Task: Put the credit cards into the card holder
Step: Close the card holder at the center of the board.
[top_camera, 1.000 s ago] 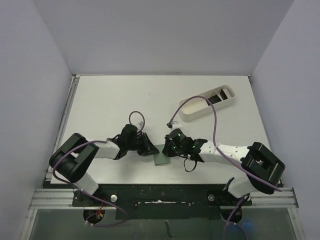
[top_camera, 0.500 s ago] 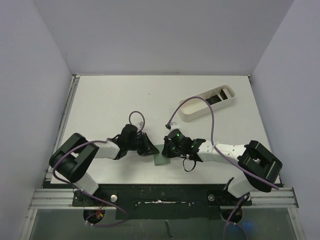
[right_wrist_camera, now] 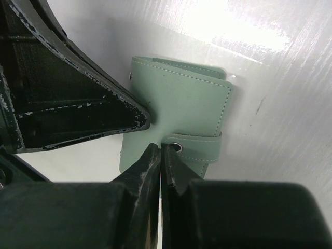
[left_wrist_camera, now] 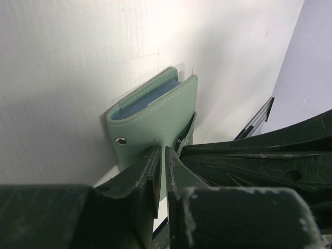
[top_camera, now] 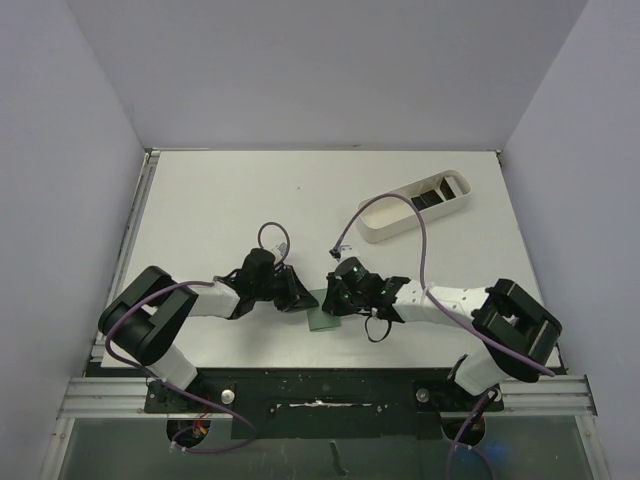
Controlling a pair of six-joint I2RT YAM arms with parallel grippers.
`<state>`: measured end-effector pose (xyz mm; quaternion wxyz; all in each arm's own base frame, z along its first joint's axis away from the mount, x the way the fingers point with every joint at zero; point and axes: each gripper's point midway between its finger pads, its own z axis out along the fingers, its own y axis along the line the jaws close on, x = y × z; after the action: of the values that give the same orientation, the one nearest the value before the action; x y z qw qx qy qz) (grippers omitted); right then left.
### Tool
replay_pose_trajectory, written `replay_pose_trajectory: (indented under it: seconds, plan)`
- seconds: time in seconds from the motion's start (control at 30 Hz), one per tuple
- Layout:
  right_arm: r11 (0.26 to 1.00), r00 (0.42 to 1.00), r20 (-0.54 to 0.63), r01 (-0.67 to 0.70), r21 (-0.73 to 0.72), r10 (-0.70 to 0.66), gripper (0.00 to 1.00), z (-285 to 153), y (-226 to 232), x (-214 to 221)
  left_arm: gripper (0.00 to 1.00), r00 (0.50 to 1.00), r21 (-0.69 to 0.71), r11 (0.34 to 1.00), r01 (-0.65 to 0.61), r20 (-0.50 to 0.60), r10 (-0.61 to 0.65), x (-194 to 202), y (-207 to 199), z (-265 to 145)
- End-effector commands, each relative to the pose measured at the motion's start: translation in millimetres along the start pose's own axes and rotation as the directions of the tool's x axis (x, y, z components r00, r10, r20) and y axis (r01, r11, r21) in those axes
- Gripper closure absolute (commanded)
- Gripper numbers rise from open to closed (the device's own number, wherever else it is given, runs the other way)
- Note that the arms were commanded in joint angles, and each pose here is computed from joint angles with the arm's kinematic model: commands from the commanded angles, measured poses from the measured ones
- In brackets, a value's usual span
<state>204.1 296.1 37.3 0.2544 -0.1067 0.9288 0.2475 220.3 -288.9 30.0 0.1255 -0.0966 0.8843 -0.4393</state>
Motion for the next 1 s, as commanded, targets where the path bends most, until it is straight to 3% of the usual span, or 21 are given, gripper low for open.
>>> replay_pose_trajectory:
  seconds: [0.0,0.43,0.97]
  plan:
    - [0.999,0.999,0.049,-0.021,-0.026,0.022,1.00,2.7,2.3,-18.4,0.91,1.000,-0.019,1.000,-0.012,0.016,0.013,-0.5,6.7,0.7]
    - [0.992,0.997,0.022,-0.069,-0.107,0.072,1.00,4.9,-4.1,-8.0,0.92,1.000,-0.029,1.000,-0.007,0.016,0.007,0.3,9.6,0.4]
    - [0.996,0.999,0.039,-0.025,-0.085,0.029,1.00,-5.6,-1.5,-7.5,0.91,1.000,-0.035,0.999,-0.003,0.019,0.004,0.5,11.5,0.4]
